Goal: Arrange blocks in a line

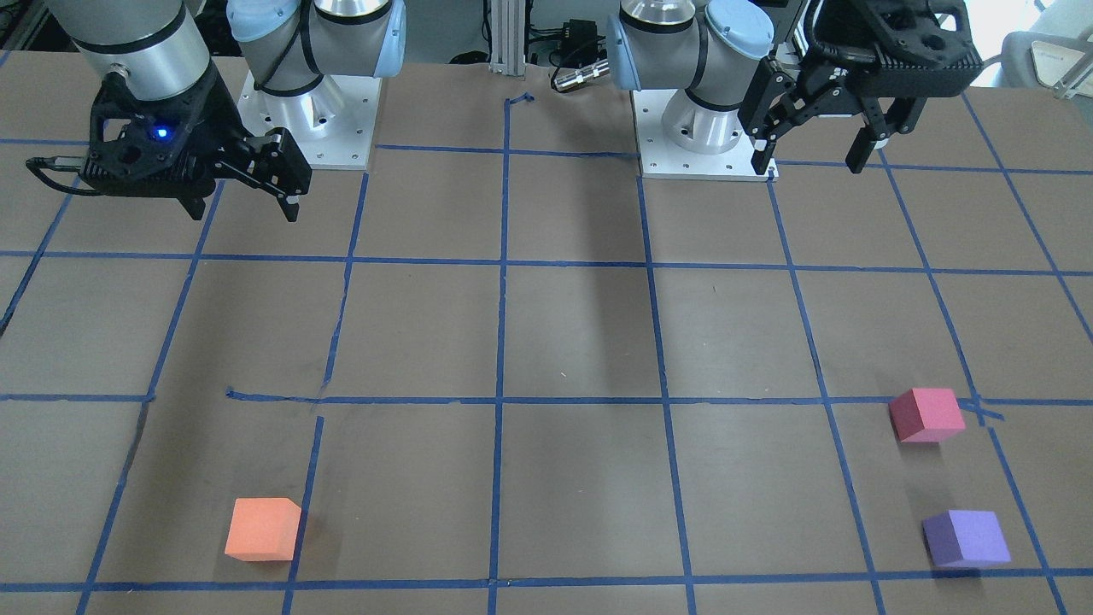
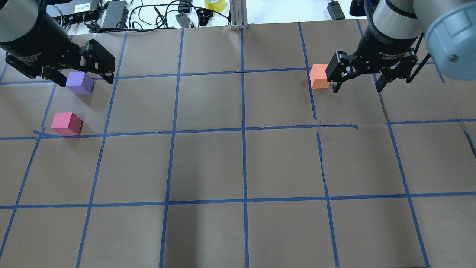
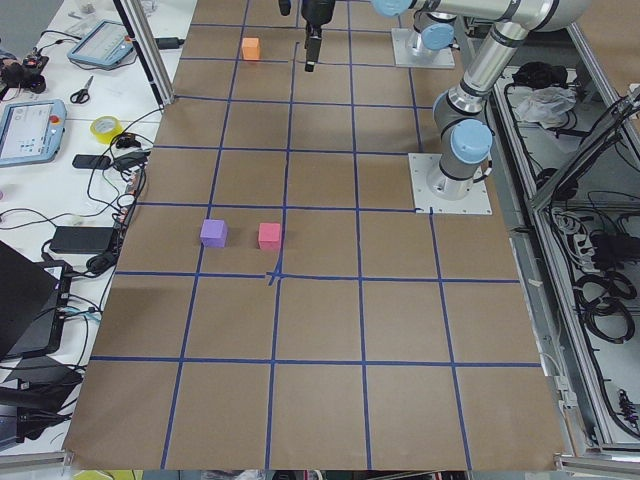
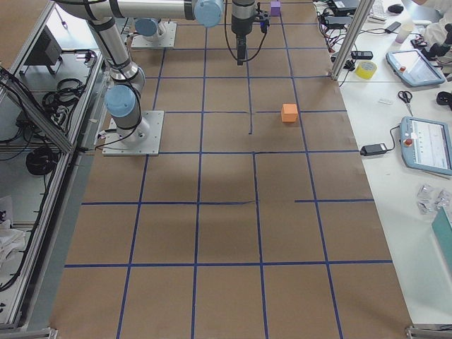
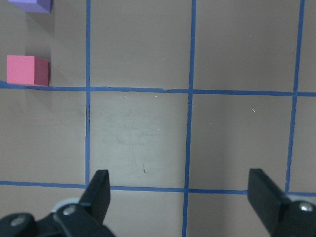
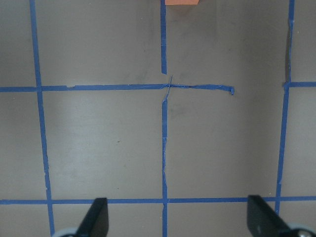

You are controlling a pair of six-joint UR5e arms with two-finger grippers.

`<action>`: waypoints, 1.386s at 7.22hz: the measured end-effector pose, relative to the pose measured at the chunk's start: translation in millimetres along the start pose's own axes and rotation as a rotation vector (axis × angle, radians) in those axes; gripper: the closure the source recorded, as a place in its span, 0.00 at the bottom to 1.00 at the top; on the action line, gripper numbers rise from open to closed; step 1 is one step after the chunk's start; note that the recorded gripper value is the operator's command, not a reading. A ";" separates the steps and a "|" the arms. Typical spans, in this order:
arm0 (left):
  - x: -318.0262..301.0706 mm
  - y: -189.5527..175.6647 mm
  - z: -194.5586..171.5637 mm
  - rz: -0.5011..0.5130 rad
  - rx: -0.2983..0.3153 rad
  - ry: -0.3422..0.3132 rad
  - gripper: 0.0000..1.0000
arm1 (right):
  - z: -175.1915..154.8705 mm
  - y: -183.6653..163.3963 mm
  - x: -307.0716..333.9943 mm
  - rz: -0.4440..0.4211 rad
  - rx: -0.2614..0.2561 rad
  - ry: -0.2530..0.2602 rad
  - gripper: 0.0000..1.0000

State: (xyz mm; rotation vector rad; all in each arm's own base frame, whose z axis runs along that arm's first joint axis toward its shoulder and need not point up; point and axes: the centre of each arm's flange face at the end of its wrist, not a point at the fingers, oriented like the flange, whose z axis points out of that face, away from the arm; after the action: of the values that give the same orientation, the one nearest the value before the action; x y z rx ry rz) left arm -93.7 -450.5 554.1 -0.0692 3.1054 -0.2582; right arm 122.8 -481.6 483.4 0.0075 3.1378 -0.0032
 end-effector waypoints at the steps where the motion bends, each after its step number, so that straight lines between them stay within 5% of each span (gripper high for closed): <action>1: -0.2 -0.5 0.4 0.000 0.000 0.000 0.00 | -0.2 0.0 0.1 0.000 0.001 0.000 0.00; 10: -1.0 -1.4 1.0 -0.002 0.001 -0.001 0.00 | 5.4 -4.7 1.1 0.002 0.004 0.002 0.00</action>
State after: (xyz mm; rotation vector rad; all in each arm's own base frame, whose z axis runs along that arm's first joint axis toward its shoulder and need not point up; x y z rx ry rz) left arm -92.6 -452.1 553.3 -0.0722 3.1044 -0.2596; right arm 121.7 -486.3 478.0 0.0112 3.1402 -0.0087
